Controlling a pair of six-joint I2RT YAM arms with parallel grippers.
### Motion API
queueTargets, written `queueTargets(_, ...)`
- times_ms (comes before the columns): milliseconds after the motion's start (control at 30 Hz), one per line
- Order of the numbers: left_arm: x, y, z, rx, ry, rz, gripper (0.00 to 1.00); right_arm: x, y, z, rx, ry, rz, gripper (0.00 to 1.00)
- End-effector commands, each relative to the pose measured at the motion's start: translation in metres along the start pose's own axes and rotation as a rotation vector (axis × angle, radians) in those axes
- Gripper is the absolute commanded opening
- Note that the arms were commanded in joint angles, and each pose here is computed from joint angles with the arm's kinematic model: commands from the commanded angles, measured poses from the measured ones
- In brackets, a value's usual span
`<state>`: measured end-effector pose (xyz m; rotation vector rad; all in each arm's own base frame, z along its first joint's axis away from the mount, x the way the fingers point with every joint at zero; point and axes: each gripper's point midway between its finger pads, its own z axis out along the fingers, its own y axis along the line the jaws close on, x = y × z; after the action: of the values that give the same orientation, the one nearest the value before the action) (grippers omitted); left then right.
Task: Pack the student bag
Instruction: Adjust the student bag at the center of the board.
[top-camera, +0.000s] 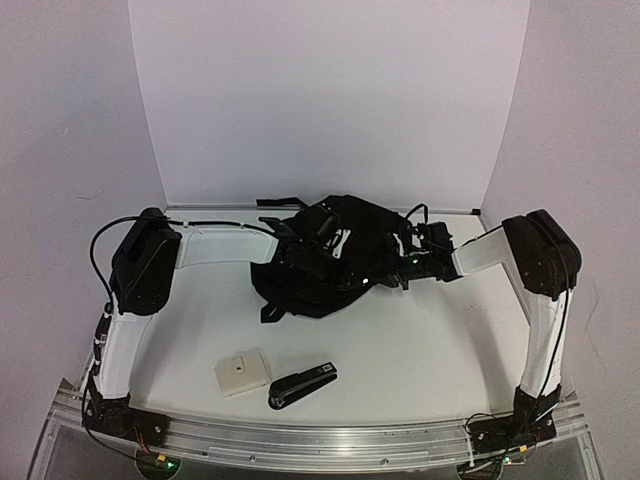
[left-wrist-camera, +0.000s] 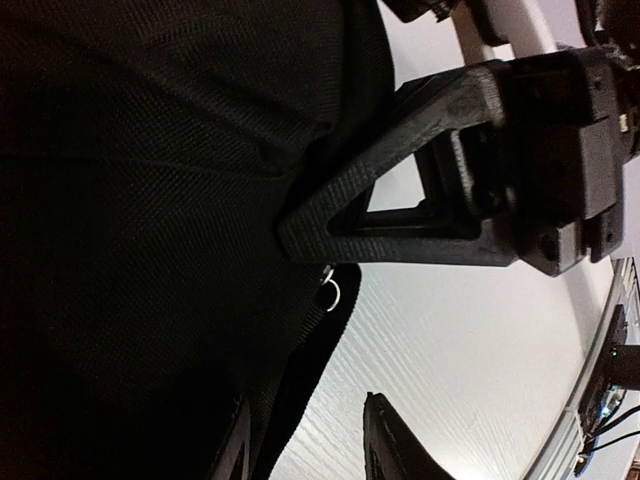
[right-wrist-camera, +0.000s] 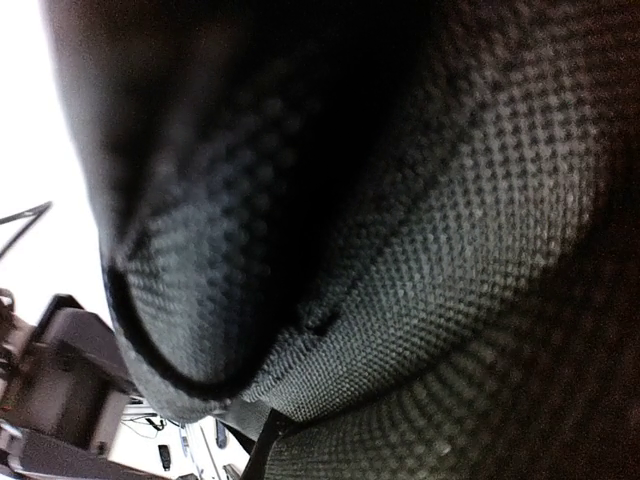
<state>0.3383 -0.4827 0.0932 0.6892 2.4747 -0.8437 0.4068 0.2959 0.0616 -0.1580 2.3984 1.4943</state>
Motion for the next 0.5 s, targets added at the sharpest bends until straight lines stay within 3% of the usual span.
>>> queueTargets(0, -0.005, 0.002, 0.004, -0.023, 0.001, 0.027, 0.39, -0.005, 0.032, -0.001, -0.086, -0.005, -0.038, 0.0)
queueTargets(200, -0.003, -0.002, 0.007, -0.003, 0.012, 0.037, 0.36, -0.004, 0.032, 0.0, -0.097, -0.008, -0.028, 0.0)
queueTargets(467, -0.019, -0.05, -0.045, 0.071, -0.061, 0.093, 0.36, -0.004, 0.031, 0.001, -0.102, -0.009, -0.026, 0.0)
